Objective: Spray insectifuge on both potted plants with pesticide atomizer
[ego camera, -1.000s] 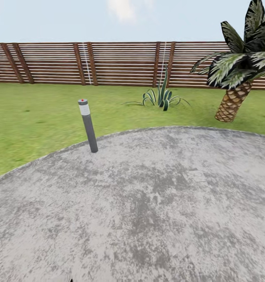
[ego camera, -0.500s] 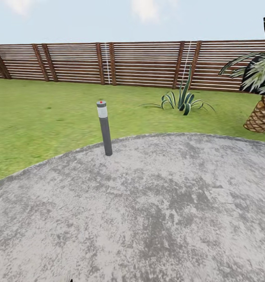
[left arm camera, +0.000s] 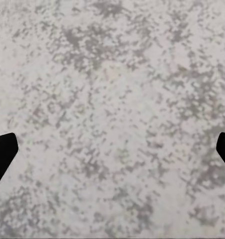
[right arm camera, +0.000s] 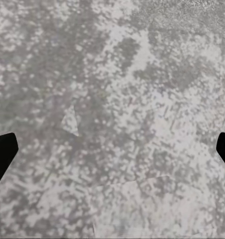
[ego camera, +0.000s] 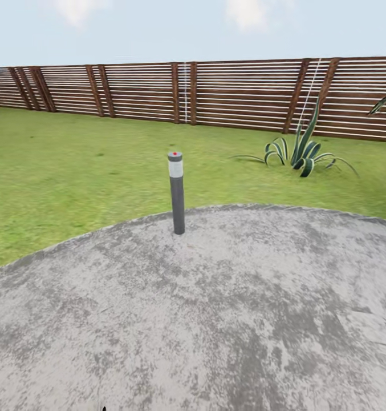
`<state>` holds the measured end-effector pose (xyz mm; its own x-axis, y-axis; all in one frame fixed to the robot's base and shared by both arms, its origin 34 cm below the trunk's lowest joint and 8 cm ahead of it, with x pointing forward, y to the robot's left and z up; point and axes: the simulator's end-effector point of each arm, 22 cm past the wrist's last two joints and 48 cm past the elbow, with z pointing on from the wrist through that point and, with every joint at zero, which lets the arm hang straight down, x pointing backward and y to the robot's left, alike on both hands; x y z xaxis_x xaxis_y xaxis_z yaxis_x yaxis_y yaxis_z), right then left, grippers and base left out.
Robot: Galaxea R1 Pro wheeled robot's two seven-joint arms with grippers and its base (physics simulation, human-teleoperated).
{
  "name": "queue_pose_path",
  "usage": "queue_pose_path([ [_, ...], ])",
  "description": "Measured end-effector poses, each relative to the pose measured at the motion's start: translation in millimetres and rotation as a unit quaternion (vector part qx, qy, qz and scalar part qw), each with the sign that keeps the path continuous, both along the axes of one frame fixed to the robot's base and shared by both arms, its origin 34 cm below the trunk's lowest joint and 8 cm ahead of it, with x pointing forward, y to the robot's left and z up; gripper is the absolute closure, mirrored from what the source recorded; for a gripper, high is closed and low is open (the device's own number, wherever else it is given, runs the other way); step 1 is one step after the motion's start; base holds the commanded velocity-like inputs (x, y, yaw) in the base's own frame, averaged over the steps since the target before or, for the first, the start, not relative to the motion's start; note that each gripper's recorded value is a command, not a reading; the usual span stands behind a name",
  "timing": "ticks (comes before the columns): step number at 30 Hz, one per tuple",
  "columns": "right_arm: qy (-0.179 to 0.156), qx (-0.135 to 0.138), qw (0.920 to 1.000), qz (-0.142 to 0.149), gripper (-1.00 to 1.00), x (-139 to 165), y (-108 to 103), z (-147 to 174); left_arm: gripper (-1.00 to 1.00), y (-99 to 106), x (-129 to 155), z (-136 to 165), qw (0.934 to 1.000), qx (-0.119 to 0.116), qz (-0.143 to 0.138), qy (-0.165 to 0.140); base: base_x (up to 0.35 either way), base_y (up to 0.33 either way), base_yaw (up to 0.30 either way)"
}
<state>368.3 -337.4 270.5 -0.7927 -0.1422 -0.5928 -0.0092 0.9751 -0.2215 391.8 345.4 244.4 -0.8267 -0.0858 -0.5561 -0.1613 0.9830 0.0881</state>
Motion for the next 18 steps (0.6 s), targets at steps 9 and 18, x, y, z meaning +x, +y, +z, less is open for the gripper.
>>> queue_pose_path([
  [9,0.0,0.0,1.0,0.0,-1.0,0.0,0.1,0.0,-1.0,0.0,-0.1,-0.1,1.0,0.0,0.0,0.0,0.337,0.0,0.273],
  [18,0.0,0.0,1.0,0.0,-1.0,0.0,0.1,0.0,-1.0,0.0,-0.1,-0.1,1.0,0.0,0.0,0.0,0.337,0.0,0.273],
])
